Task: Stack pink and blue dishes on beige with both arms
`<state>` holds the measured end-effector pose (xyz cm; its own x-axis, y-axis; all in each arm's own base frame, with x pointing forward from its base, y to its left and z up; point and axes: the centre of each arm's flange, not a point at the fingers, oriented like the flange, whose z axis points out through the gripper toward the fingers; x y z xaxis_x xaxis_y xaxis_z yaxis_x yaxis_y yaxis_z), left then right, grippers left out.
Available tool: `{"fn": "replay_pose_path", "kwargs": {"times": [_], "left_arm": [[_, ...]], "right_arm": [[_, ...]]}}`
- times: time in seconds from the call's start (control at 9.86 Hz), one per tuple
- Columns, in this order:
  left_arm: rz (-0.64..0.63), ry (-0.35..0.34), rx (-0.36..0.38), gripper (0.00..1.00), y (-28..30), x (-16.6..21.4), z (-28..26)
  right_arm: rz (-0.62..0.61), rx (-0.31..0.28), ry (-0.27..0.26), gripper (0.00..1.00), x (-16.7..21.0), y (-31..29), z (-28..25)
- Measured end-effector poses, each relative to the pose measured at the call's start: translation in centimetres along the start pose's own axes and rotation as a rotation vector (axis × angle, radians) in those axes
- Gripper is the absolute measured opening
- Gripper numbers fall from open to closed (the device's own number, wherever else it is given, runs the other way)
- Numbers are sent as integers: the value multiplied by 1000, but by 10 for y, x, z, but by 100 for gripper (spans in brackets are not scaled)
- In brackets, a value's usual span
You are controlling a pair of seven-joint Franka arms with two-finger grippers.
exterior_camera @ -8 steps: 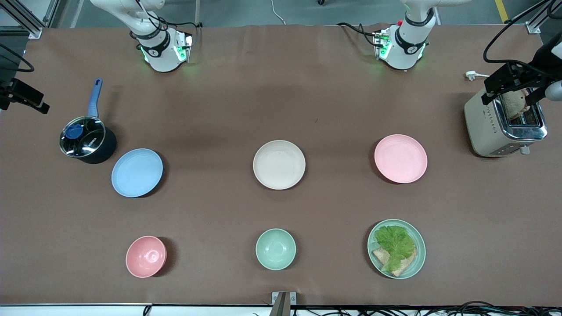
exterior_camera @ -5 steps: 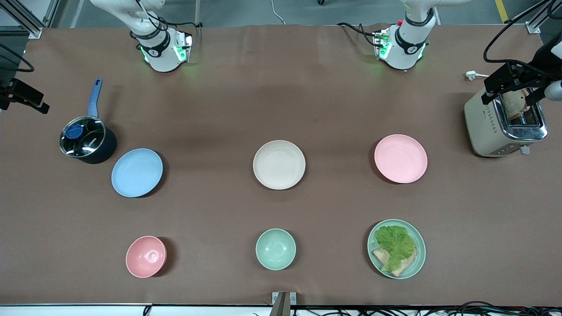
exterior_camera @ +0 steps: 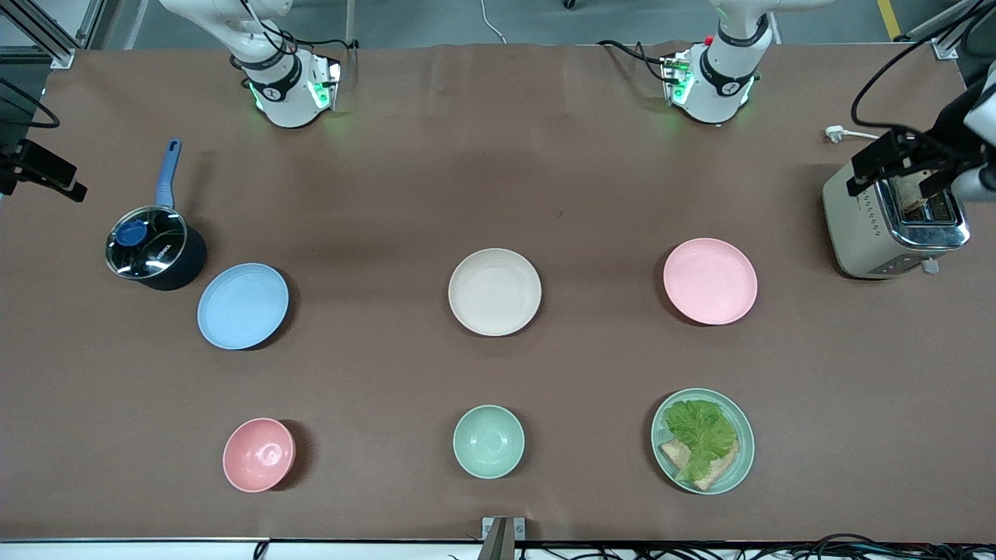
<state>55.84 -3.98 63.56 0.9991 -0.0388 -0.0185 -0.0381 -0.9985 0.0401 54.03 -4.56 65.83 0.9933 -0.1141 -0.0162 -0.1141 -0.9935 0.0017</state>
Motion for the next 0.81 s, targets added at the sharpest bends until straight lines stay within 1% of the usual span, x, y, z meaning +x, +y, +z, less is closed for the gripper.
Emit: {"fn": "replay_pose_path", "kwargs": {"times": [0.1,0.2,0.3,0.51,0.61,0.81], "left_arm": [[29,-14,-7,99,-12,15,32],[51,-23,-34,100,-26,29,72],[80,-28,-66,100,-39,41,117],[129,-58,-115,100,-54,56,203],[144,-73,-135,100,-56,60,242],[161,-100,-150,100,-61,63,314]], "right_arm": [[-11,1,-16,100,7,8,12],[-28,14,-28,100,23,20,37],[-57,26,-35,100,42,35,73],[-171,33,-67,100,71,53,153],[-212,47,-77,100,81,59,192],[-288,112,-75,100,92,74,264]]}}
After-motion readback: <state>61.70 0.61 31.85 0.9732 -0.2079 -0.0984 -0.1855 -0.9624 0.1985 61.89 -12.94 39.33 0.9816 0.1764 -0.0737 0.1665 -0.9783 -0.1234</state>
